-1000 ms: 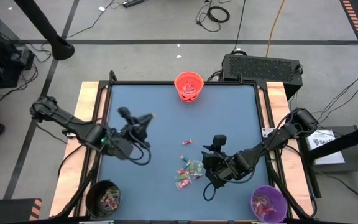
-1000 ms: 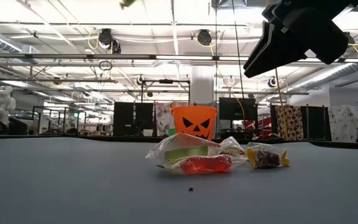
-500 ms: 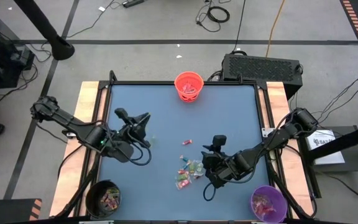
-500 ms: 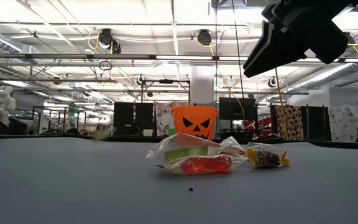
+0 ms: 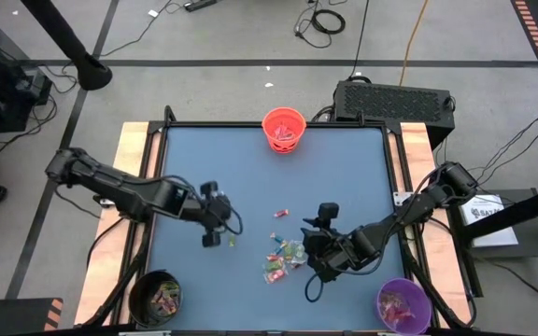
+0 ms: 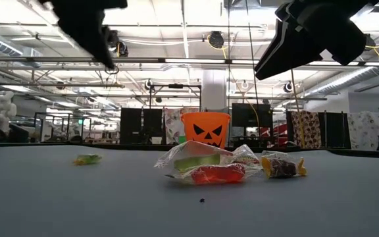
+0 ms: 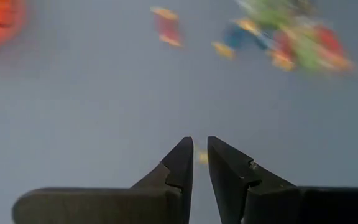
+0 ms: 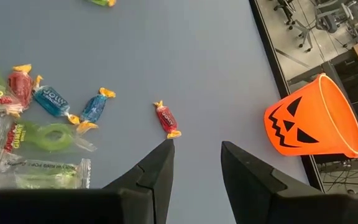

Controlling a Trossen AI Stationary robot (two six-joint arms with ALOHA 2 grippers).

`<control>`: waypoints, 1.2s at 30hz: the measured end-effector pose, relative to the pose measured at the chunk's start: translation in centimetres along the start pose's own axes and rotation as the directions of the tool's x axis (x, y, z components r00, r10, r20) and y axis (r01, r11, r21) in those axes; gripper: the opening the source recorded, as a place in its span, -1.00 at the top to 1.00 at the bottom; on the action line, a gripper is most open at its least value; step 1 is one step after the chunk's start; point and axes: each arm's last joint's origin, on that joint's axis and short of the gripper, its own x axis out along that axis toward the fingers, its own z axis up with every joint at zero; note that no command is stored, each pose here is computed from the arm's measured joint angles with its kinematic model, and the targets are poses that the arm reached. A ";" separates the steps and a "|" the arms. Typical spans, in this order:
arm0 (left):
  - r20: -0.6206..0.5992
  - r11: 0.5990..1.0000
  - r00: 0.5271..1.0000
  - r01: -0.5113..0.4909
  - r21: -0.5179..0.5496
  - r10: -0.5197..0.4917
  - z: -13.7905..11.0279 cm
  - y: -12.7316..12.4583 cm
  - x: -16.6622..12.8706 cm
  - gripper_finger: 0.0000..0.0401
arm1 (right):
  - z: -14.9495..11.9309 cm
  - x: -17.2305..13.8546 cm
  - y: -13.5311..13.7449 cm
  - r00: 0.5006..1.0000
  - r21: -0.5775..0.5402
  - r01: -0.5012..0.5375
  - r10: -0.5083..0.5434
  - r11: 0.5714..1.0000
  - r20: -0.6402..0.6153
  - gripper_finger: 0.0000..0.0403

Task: Sort candy by brand, put in halloween buckets
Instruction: Put the green candy into the black bucket

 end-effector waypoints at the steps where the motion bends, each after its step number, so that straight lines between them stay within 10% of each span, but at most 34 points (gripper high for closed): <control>1: -0.023 0.998 0.998 0.059 -0.001 -0.059 -0.4 -0.2 0.7 0.72 | 0.0 0.1 -0.1 1.000 0.000 0.002 -0.002 1.000 0.000 0.38; 7: -0.084 0.981 0.978 0.190 -0.043 -0.193 -1.7 -1.7 4.1 0.72 | 0.2 0.4 -0.3 1.000 0.022 0.000 0.000 1.000 0.000 0.38; 20: -0.260 0.935 0.966 -0.079 -0.346 -0.014 -3.9 -3.0 9.7 0.72 | 0.5 0.5 -0.2 1.000 0.021 -0.023 0.023 1.000 0.013 0.38; 36: -0.202 0.867 0.979 -0.117 -0.484 0.020 -3.9 -4.0 9.8 0.72 | 0.5 0.5 -0.2 1.000 0.021 -0.023 0.023 1.000 0.013 0.38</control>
